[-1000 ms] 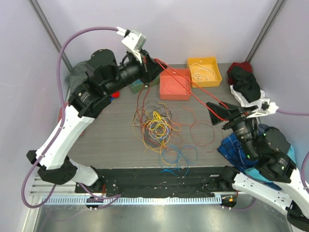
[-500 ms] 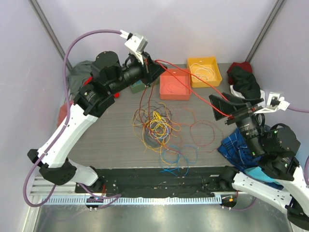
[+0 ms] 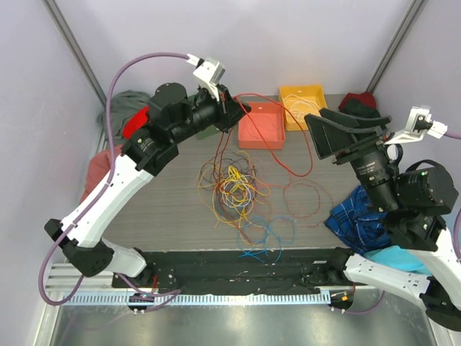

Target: Untangle the cables

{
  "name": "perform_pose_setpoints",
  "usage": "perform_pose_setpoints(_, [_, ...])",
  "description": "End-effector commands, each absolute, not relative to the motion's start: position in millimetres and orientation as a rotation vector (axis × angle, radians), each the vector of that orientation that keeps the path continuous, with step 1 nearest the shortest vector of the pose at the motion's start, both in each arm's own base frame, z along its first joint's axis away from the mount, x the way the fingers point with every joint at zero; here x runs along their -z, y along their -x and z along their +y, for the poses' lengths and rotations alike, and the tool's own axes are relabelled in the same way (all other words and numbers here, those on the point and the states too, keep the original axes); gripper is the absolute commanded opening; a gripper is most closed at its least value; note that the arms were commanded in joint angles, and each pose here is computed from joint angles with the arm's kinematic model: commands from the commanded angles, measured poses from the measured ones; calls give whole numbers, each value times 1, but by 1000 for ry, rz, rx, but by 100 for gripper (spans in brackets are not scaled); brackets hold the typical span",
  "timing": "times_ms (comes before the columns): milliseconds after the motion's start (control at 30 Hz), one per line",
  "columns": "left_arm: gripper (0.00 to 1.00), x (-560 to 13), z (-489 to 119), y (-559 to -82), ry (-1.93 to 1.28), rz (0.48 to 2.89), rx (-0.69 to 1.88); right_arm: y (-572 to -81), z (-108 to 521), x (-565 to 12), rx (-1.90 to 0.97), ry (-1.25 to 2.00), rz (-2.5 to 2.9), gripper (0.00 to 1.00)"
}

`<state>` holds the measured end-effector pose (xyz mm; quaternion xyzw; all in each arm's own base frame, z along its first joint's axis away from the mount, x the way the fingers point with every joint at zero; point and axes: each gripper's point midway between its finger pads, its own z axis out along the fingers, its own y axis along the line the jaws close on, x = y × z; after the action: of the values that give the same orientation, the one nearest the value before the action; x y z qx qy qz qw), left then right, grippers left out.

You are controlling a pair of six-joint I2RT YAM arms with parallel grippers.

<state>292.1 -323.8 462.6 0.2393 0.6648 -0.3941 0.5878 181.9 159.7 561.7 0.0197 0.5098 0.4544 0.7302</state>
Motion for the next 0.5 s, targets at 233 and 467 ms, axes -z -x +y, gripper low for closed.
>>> perform_pose_setpoints(233, [0, -618, -295, -304, -443, 1251, 799, -163, 88, -506, -823, -147, 1176, 77])
perform_pose_setpoints(467, [0, -653, -285, -293, -401, 1124, 822, -176, 124, -438, -799, -25, 1347, 76])
